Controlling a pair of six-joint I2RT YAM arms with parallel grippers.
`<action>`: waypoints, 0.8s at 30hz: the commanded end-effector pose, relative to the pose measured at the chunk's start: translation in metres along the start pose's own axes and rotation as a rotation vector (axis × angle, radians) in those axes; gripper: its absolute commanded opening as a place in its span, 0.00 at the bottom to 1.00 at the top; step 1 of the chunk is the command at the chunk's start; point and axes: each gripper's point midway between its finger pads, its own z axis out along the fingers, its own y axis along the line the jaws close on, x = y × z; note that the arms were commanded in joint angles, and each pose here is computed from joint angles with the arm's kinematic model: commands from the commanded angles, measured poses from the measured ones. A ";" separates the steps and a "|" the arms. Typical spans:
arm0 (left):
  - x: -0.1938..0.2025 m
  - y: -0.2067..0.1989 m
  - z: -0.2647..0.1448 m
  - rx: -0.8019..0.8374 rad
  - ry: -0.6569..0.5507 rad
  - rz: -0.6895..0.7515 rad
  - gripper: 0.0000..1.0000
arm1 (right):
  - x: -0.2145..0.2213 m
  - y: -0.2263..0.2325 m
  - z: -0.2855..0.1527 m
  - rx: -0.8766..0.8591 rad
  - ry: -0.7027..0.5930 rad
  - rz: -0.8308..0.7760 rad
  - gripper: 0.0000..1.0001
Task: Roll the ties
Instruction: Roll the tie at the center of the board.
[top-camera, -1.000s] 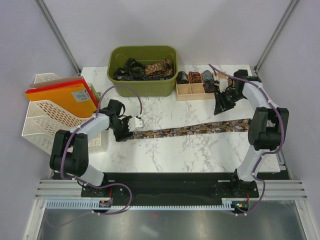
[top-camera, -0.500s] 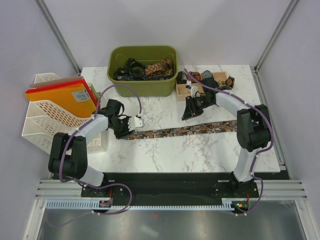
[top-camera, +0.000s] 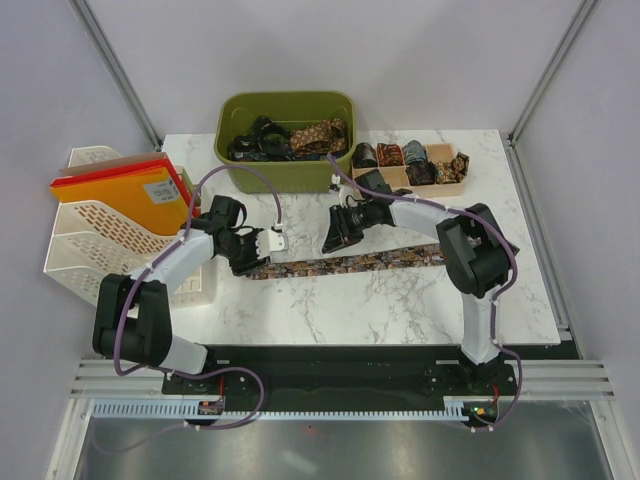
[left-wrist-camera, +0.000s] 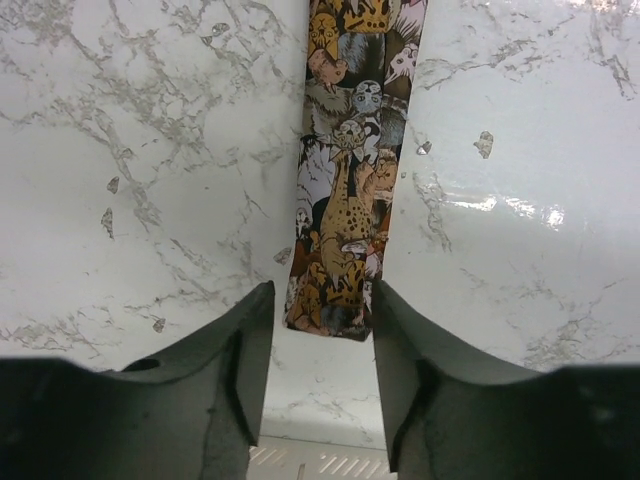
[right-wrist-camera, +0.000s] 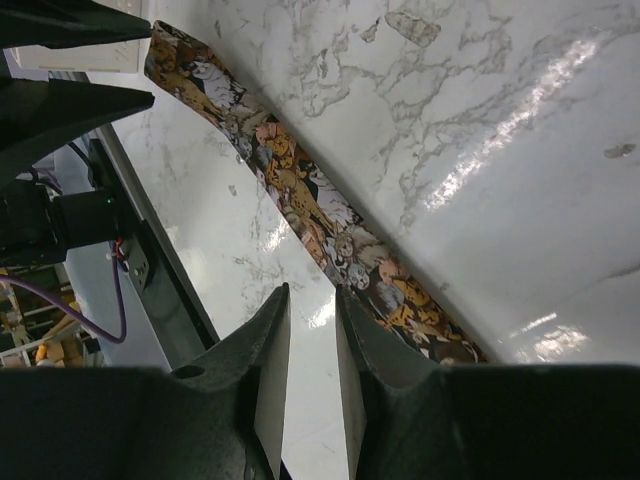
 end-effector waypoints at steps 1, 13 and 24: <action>0.001 -0.003 0.002 0.022 0.007 0.009 0.60 | -0.013 0.024 0.023 -0.056 -0.023 -0.029 0.31; 0.025 0.014 0.007 -0.017 0.043 0.027 0.66 | 0.016 0.013 0.063 -0.024 0.067 -0.017 0.31; -0.014 0.011 -0.005 0.012 -0.078 0.010 0.43 | 0.016 0.020 0.069 -0.047 0.079 -0.002 0.31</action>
